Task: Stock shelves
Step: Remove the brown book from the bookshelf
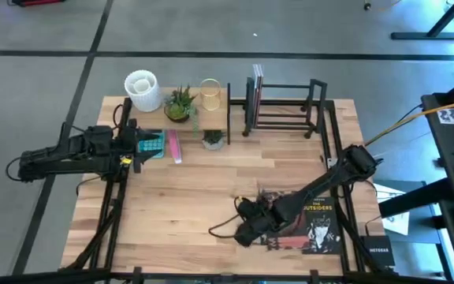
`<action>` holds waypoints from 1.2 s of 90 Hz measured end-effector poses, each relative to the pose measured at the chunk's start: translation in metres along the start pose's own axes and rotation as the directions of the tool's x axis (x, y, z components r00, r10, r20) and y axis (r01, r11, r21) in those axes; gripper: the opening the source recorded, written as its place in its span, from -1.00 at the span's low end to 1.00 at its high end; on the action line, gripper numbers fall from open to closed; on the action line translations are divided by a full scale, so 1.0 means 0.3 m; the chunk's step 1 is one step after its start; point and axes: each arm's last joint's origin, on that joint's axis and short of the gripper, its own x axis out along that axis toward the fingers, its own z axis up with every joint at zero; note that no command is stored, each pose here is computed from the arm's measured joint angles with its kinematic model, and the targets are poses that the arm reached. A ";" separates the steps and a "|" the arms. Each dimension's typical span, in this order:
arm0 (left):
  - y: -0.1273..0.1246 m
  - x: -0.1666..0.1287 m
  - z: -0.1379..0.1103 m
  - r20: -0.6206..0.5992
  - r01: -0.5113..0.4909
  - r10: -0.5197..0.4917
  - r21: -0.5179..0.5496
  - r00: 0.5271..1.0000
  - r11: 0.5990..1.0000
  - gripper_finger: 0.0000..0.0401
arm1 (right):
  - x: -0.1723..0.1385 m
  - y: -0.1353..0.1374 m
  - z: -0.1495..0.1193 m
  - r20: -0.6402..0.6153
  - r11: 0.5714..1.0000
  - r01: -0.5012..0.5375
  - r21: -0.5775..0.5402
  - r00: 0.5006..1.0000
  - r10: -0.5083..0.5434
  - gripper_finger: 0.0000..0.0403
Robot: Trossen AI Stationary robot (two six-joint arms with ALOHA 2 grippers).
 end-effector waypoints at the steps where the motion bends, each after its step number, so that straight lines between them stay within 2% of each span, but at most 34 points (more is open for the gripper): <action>1: 0.000 0.001 0.000 -0.002 0.000 0.000 0.000 1.000 1.000 0.18 | -0.001 -0.008 0.011 0.020 1.000 0.017 -0.001 1.000 -0.017 0.28; 13: -0.002 0.016 -0.002 -0.029 -0.004 0.004 0.004 1.000 1.000 0.18 | -0.083 -0.114 0.146 0.214 0.984 0.177 0.007 0.961 -0.174 0.28; 24: -0.004 0.027 -0.003 -0.047 -0.005 0.005 0.007 0.999 1.000 0.18 | -0.225 -0.245 0.261 0.342 0.952 0.291 0.091 0.889 -0.304 0.28; 36: -0.005 0.036 -0.006 -0.064 -0.005 0.006 0.010 0.998 1.000 0.18 | -0.367 -0.429 0.362 0.377 0.906 0.331 0.265 0.829 -0.413 0.28; 43: -0.005 0.037 -0.005 -0.064 -0.005 0.006 0.010 0.998 1.000 0.18 | -0.396 -0.532 0.399 0.339 0.881 0.314 0.355 0.834 -0.434 0.28; 58: -0.005 0.037 -0.006 -0.065 -0.005 0.006 0.013 0.998 1.000 0.18 | -0.343 -0.660 0.454 0.264 0.863 0.304 0.403 0.864 -0.428 0.28; 66: -0.005 0.036 -0.005 -0.065 -0.005 0.006 0.013 0.998 1.000 0.18 | -0.296 -0.690 0.474 0.266 0.869 0.293 0.398 0.870 -0.415 0.28; 80: -0.006 0.036 -0.006 -0.066 0.008 -0.007 0.012 0.998 1.000 0.18 | -0.253 -0.726 0.488 0.246 0.849 0.325 0.416 0.859 -0.449 0.28; 86: -0.009 0.036 -0.005 -0.066 0.034 -0.033 0.014 0.997 0.999 0.18 | -0.234 -0.737 0.492 0.232 0.841 0.346 0.417 0.854 -0.466 0.28; 100: -0.022 0.035 0.000 -0.053 0.167 -0.165 0.025 0.985 0.986 0.18 | -0.208 -0.743 0.498 0.236 0.819 0.404 0.407 0.820 -0.522 0.28; 108: -0.024 0.035 0.001 -0.051 0.190 -0.189 0.024 0.981 0.981 0.18 | -0.199 -0.745 0.498 0.238 0.804 0.434 0.407 0.799 -0.552 0.28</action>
